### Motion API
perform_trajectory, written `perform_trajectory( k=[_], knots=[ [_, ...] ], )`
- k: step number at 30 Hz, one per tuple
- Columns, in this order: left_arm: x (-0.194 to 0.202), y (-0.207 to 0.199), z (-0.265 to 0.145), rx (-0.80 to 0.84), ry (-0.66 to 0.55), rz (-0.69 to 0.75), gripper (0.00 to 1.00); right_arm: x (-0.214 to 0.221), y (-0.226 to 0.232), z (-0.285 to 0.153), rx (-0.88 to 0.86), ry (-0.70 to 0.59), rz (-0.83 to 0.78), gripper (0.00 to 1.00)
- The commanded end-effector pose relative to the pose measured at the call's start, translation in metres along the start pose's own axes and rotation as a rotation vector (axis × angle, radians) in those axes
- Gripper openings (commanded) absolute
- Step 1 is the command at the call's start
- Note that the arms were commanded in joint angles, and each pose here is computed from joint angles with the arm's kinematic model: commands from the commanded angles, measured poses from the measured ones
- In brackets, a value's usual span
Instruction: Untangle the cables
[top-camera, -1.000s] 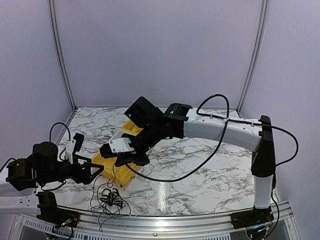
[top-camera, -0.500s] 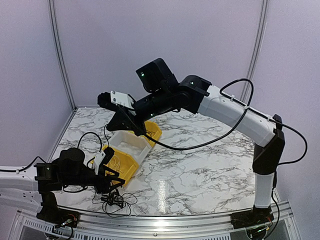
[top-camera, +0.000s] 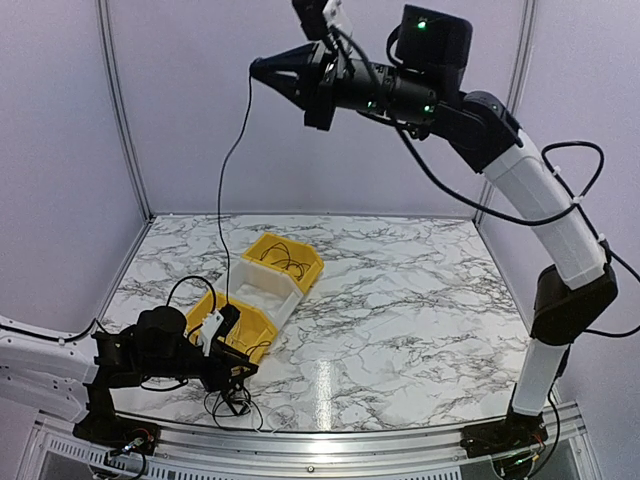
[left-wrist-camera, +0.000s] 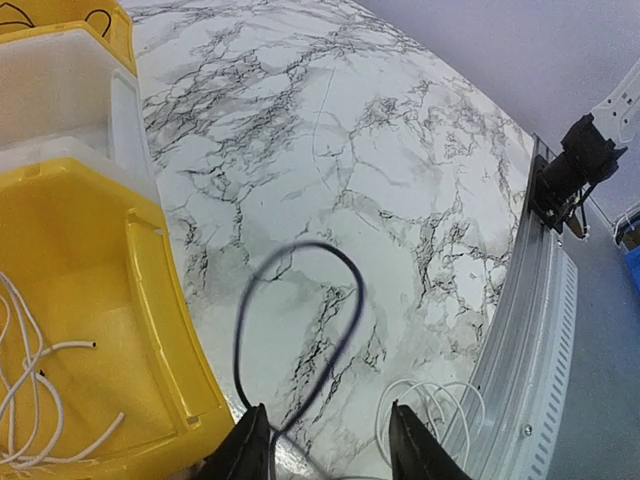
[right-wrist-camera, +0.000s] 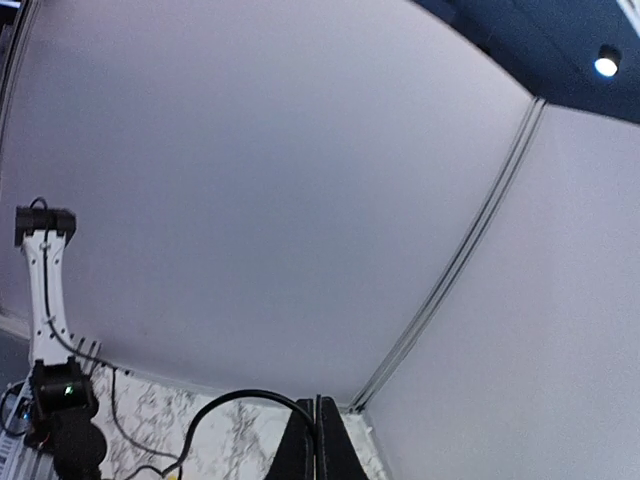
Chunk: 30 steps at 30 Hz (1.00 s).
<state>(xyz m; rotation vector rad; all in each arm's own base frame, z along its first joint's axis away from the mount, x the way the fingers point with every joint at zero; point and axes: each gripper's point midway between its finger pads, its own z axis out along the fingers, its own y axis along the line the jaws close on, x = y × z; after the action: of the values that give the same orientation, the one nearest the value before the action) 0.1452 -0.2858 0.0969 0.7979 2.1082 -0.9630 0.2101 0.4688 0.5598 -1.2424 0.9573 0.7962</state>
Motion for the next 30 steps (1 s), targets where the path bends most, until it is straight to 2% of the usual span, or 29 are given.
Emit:
perform_trajectory(
  k=[1, 7, 17, 26, 28, 30],
  knots=[
    [0.008, 0.006, -0.002, -0.015, -0.017, -0.017, 0.44, -0.083, -0.049, -0.042, 0.235, -0.221, -0.062, 0.0],
    [0.024, 0.014, 0.0, -0.048, 0.014, -0.053, 0.44, -0.148, -0.088, -0.094, 0.474, -0.405, -0.172, 0.0],
    [0.037, 0.029, 0.0, -0.11, 0.029, -0.097, 0.47, -0.226, -0.099, -0.178, 0.734, -0.615, -0.388, 0.0],
    [0.052, 0.04, -0.002, -0.156, 0.055, -0.157, 0.51, -0.247, -0.13, -0.253, 0.977, -0.605, -0.569, 0.0],
    [0.053, 0.04, -0.002, -0.159, 0.06, -0.158, 0.51, -0.246, -0.13, -0.258, 0.992, -0.569, -0.608, 0.0],
    [0.051, 0.04, -0.001, -0.159, 0.063, -0.155, 0.51, -0.231, -0.138, -0.254, 0.998, -0.495, -0.573, 0.0]
  ],
)
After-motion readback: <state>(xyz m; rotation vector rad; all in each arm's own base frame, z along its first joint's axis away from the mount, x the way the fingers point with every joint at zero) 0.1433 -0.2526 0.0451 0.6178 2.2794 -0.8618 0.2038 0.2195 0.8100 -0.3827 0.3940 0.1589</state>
